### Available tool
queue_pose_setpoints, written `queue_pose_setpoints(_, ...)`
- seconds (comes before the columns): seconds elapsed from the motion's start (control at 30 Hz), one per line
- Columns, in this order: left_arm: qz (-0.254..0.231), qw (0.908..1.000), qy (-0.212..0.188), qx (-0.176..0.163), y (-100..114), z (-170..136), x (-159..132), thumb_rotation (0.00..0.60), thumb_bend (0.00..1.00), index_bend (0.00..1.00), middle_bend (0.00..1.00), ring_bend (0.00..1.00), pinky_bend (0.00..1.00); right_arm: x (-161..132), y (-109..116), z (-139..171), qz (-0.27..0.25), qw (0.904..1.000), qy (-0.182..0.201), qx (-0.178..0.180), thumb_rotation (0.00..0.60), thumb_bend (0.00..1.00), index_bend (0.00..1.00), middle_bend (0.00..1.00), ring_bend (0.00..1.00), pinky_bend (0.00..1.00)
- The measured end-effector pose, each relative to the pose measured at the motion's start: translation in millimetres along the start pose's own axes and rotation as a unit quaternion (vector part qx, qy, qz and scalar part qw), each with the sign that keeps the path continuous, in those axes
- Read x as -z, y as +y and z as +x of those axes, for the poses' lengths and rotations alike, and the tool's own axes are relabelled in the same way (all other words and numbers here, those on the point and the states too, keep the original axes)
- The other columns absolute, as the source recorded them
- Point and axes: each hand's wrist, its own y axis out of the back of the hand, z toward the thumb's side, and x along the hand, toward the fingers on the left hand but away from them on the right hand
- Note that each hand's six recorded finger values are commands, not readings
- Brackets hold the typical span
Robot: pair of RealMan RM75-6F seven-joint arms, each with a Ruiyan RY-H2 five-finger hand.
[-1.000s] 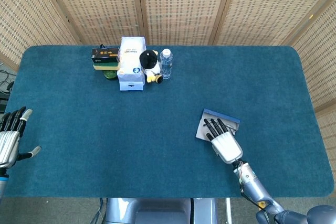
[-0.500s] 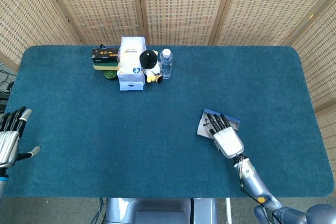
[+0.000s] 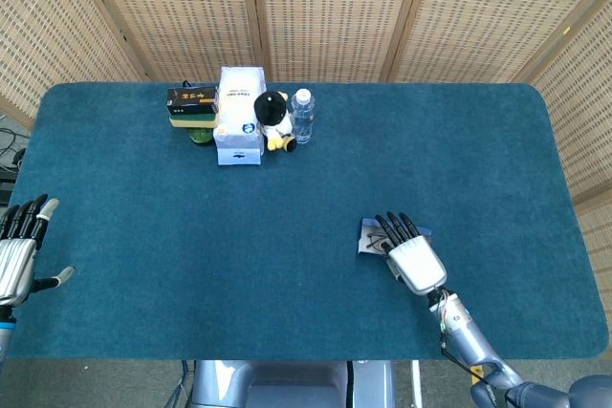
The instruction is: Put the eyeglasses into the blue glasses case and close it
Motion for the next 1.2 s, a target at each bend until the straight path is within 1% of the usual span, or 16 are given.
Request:
queue_pose_setpoints(0.27,0.002,1.0000,-0.002,0.000,-1,0,-1,0.600,0.00,0.00,0.00,0.00,0.00,-5,28,23,-0.002,0.9992,0.038,0.015,0.600,0.57,0.71,0.10,0.00,0.11)
queue_pose_setpoints(0.43,0.003,1.0000,-0.003,0.000,-1,-1,-2,0.600,0.00,0.00,0.00,0.00,0.00,-6,38,38,0.010,0.9984,0.056,0.009,0.600,0.57,0.71,0.10,0.00,0.11)
queue_pose_setpoints(0.6,0.004,1.0000,-0.002,0.001,-2,0,-2,0.600,0.00,0.00,0.00,0.00,0.00,-7,39,44,0.020,0.9978,0.063,-0.001,0.600,0.57,0.71,0.10,0.00,0.11)
queue_pose_setpoints(0.83,0.005,1.0000,-0.002,0.003,-2,0,-2,0.600,0.00,0.00,0.00,0.00,0.00,-3,32,39,0.032,0.9975,0.060,-0.018,0.600,0.57,0.71,0.10,0.00,0.11)
queue_pose_setpoints(0.97,0.005,1.0000,-0.002,0.004,-3,0,-2,0.600,0.00,0.00,0.00,0.00,0.00,-1,27,33,0.053,0.9963,0.062,-0.027,0.600,0.57,0.71,0.10,0.00,0.11)
queue_pose_setpoints(1.2,0.007,1.0000,0.000,0.005,-4,0,-2,0.600,0.00,0.00,0.00,0.00,0.00,-4,23,21,0.091,0.9928,0.071,-0.032,0.600,0.57,0.71,0.10,0.00,0.11)
